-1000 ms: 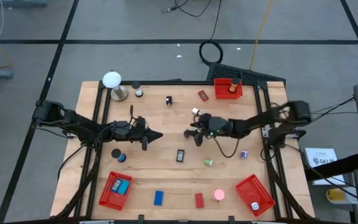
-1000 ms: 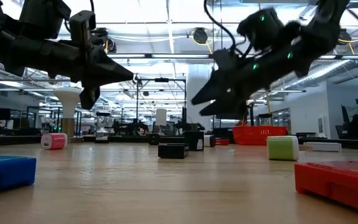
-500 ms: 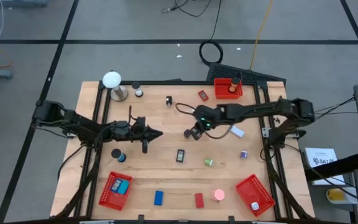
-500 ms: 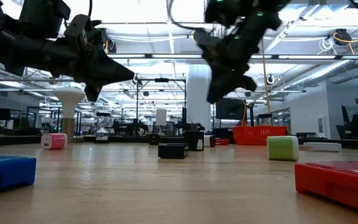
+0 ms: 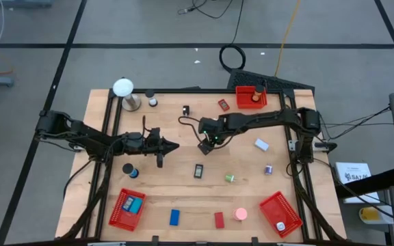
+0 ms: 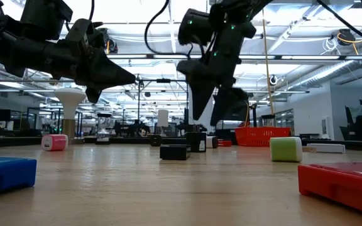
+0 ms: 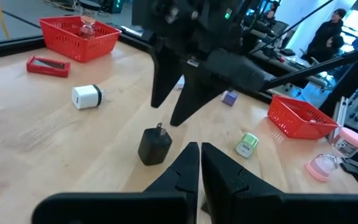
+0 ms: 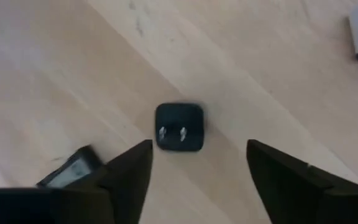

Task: Pick & Place Office items
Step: Put the bottom black charger adapter into the bottom right red basket

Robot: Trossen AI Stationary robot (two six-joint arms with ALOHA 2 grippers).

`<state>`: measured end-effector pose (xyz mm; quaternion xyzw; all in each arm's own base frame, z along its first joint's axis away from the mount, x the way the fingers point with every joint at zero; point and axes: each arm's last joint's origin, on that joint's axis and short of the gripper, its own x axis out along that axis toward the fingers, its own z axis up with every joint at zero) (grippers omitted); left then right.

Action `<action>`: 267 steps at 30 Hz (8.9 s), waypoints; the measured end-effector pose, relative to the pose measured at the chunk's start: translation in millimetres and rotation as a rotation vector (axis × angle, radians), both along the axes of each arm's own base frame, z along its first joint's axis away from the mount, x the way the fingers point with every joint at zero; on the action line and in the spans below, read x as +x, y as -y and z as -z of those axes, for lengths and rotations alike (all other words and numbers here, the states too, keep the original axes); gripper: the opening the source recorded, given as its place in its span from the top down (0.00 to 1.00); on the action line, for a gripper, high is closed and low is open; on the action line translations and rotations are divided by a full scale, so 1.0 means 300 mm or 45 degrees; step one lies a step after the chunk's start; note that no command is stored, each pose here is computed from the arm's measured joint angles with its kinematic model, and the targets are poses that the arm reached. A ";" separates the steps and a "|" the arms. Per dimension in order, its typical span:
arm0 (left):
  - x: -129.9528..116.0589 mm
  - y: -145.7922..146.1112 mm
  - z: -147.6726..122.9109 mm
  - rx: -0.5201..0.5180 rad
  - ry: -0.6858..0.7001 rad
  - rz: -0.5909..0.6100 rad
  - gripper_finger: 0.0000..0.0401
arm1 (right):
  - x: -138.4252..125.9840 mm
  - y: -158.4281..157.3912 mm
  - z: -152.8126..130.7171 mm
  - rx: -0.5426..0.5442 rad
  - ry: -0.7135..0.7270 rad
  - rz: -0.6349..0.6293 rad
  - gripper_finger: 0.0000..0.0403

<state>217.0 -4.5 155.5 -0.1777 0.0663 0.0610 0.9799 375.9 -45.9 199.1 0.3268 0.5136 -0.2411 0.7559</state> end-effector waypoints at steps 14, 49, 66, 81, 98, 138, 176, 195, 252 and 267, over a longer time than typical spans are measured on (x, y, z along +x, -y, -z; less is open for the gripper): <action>0.000 0.000 0.001 -0.005 -0.005 0.002 0.96 | 0.029 0.000 0.105 -0.042 -0.084 -0.087 0.40; -0.001 0.000 0.008 0.016 -0.034 0.004 0.99 | -0.080 -0.196 -0.043 0.083 -0.206 0.015 0.31; -0.001 0.002 0.008 0.002 -0.032 0.007 0.99 | -0.049 -0.198 0.059 0.080 -0.310 -0.006 0.43; -0.001 0.002 0.008 -0.001 -0.031 0.005 0.97 | -0.069 -0.206 0.103 0.109 -0.331 0.028 0.49; -0.001 0.002 0.008 0.011 -0.033 0.007 0.96 | -0.190 -0.270 -0.095 0.104 -0.227 -0.002 0.65; -0.002 0.001 0.014 -0.018 -0.054 0.000 0.99 | -0.844 -0.892 0.027 0.477 -0.577 -0.001 0.65; -0.003 0.001 0.016 -0.015 -0.062 -0.009 0.99 | -0.865 -0.893 0.042 0.637 -0.644 -0.069 0.49; -0.003 0.001 0.017 -0.005 -0.067 -0.007 0.96 | -0.840 -0.816 -0.029 0.441 -0.360 -0.311 0.95; -0.004 -0.001 0.020 -0.004 -0.078 -0.031 0.97 | -0.803 -0.880 0.070 0.270 -0.314 -1.176 1.00; -0.004 -0.001 0.021 -0.003 -0.084 -0.031 0.99 | -0.829 -0.865 0.074 0.281 -0.455 -1.192 1.00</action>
